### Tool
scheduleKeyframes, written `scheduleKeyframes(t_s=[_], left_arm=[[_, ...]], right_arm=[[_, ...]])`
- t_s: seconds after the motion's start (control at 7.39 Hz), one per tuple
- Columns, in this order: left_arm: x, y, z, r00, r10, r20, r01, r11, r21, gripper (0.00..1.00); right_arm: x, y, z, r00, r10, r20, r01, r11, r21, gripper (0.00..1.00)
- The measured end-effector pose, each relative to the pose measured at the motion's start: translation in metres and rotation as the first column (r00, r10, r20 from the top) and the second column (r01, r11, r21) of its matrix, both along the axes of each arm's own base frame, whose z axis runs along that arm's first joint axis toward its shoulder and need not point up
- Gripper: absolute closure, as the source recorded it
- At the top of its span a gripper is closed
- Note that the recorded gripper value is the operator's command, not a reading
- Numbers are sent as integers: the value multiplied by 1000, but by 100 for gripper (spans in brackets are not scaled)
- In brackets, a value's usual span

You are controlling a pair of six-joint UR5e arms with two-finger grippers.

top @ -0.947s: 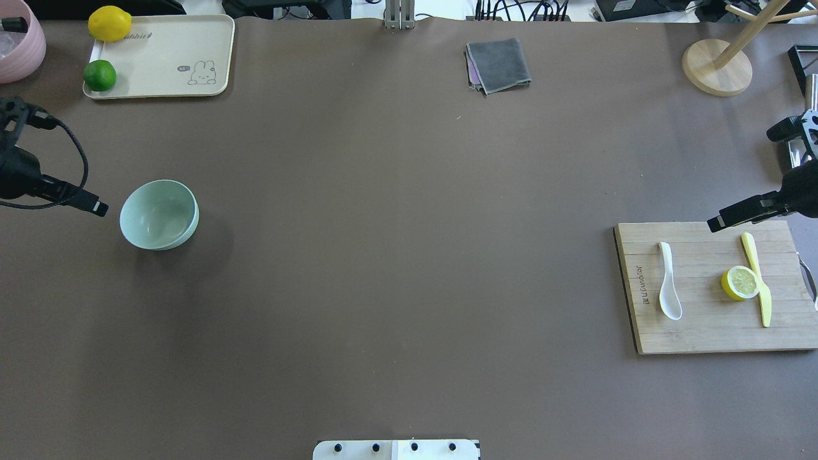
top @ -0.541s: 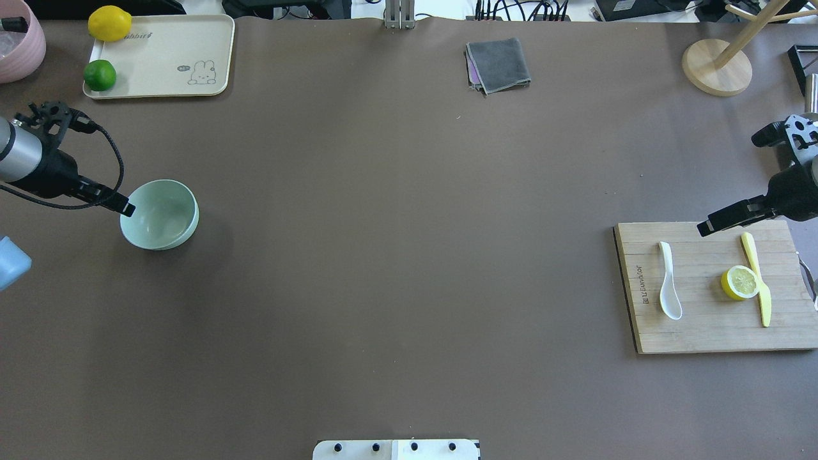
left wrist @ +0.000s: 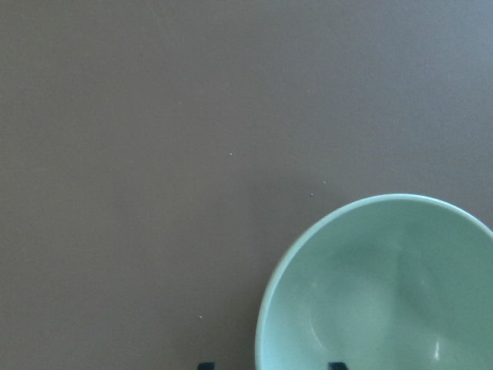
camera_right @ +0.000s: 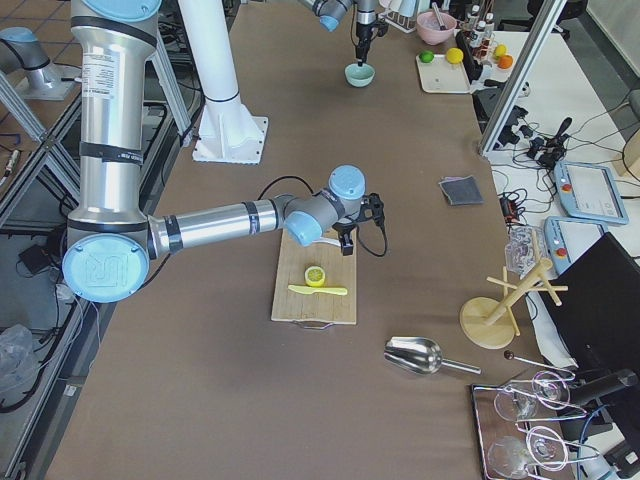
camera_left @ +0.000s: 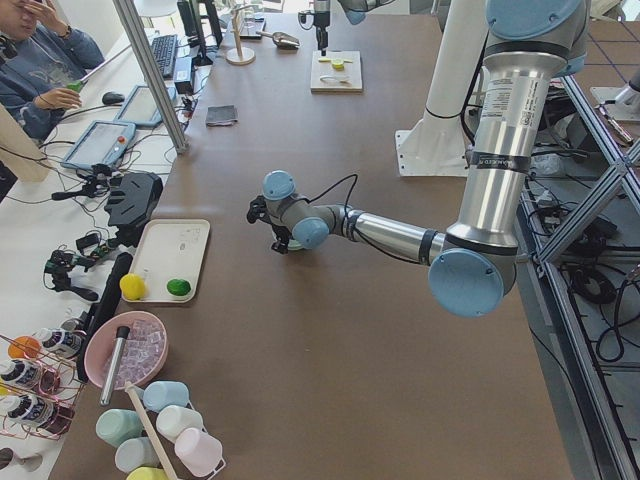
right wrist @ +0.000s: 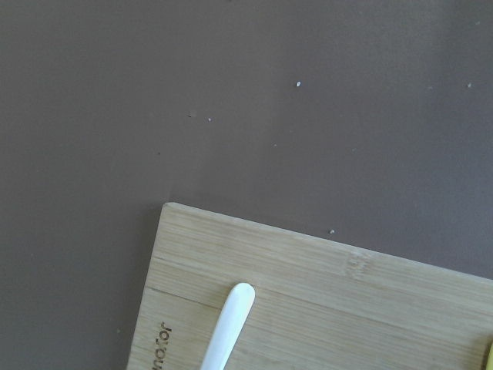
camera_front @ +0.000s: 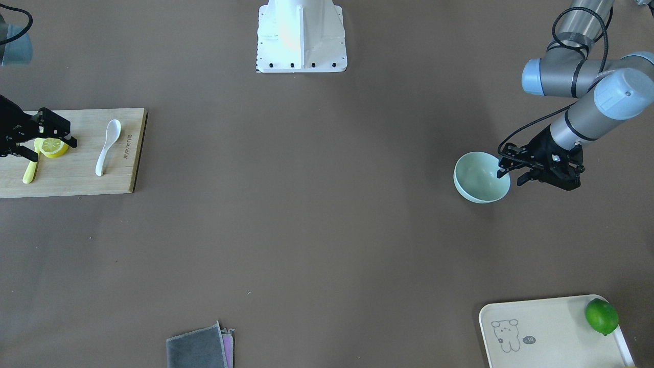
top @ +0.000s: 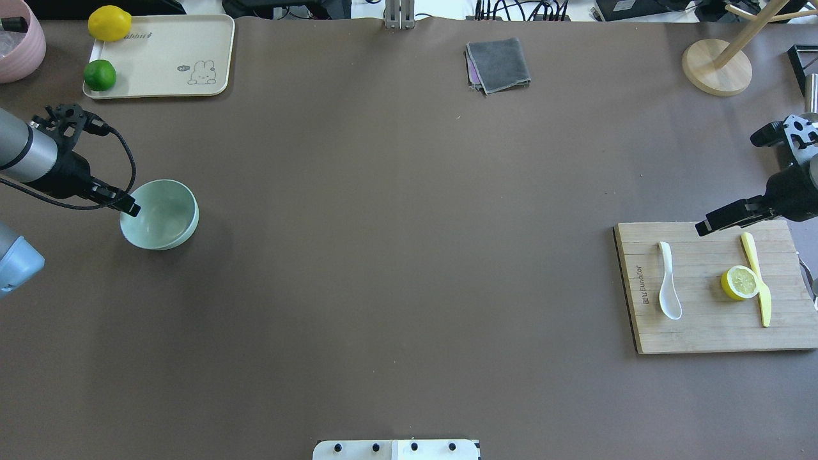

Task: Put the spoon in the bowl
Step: 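Push the green bowl toward center with left gripper while right moves over spoon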

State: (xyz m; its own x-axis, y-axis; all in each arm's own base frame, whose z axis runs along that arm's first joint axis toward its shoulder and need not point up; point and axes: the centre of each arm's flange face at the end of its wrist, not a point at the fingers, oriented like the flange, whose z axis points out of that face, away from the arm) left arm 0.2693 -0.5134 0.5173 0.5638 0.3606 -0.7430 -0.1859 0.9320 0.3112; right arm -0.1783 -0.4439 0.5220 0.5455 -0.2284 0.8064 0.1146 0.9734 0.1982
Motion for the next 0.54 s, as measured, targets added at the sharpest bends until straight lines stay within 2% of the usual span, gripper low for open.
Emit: scheduleKeyframes(t_s=[0.41,0.54], left_arm=[[4,-4,6,1000,2,7,-2,1000,-9,83],[5,-5,7,1000,2,8,-2,1000,-11,100]], right_arm=[[0,0,-2,1000,13,3,-13,1000,-17,0],[0,0,-2,1000,15,3,-15,1000,-18,0]])
